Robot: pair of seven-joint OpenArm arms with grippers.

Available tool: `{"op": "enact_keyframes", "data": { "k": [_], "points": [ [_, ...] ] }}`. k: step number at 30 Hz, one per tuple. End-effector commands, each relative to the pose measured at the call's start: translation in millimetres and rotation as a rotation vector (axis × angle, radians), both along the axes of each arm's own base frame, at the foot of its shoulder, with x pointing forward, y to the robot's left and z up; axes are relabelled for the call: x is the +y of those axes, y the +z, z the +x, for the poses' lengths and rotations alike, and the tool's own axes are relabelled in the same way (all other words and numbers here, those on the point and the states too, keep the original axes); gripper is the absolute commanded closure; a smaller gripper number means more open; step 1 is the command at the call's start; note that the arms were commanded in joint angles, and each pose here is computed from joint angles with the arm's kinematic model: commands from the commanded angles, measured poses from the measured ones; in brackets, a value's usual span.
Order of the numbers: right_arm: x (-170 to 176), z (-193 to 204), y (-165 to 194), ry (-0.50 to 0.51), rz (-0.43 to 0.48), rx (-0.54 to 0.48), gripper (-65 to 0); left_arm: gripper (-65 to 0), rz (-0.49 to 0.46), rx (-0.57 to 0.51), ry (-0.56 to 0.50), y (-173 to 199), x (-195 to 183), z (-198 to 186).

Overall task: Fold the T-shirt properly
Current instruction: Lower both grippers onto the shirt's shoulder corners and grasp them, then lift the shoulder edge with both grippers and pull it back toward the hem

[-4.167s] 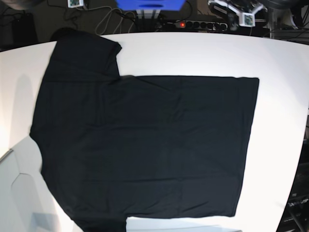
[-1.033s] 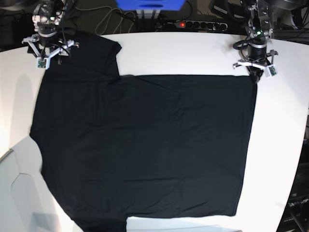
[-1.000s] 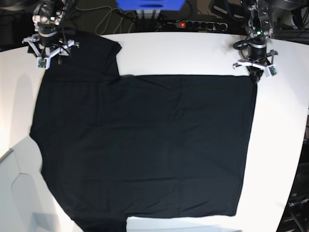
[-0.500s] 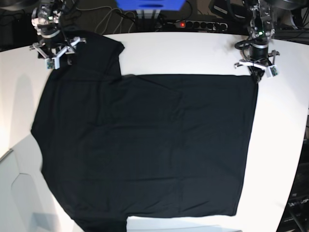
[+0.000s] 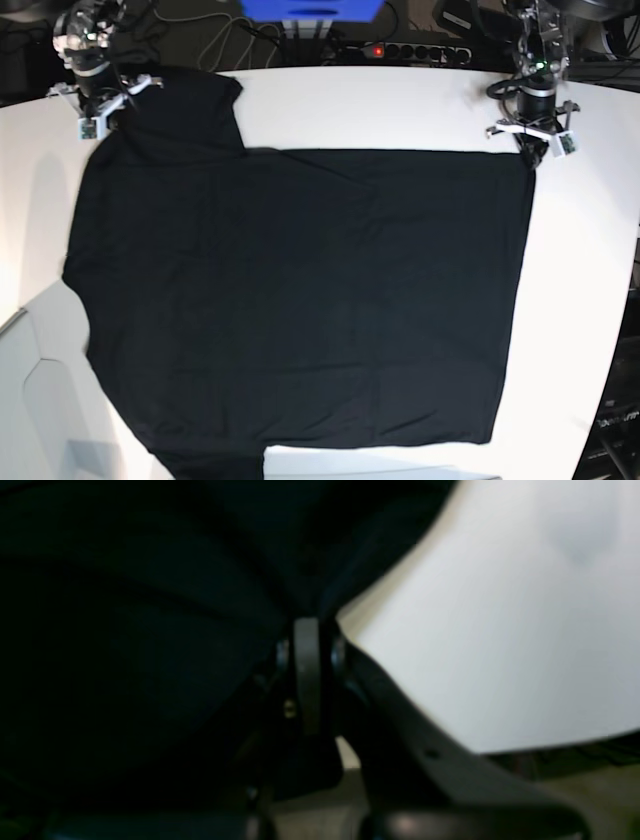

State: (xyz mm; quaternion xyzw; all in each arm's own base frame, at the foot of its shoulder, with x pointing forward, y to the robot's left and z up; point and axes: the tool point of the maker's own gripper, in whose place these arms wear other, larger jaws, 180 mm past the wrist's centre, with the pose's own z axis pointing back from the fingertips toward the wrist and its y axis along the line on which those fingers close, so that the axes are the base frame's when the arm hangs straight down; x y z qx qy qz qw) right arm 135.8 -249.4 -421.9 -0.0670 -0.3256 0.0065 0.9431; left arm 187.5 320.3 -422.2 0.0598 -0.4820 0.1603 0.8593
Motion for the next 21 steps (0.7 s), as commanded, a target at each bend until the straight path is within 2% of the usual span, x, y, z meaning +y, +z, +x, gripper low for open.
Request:
{"op": "enact_keyframes", "data": {
  "k": [1, 6, 14, 21],
  "points": [
    [-5, 4, 10, 0.008, -0.024, -0.025, 0.0, -0.2, 0.017, 0.011, 0.001, 3, 6, -3],
    [-6, 16, 35, 0.029, -0.063, -0.087, 0.0, -0.2, 0.035, -0.007, -0.004, 16, 7, -7],
    [0, 37, 71, 0.065, -0.102, -0.187, 0.0, -0.2, 0.099, -0.11, 0.009, 65, 20, 0],
    [2, 73, 91, 0.064, -0.104, -0.294, 0.0, -0.2, 0.102, -0.163, 0.013, 76, 20, 18]
  ]
}}
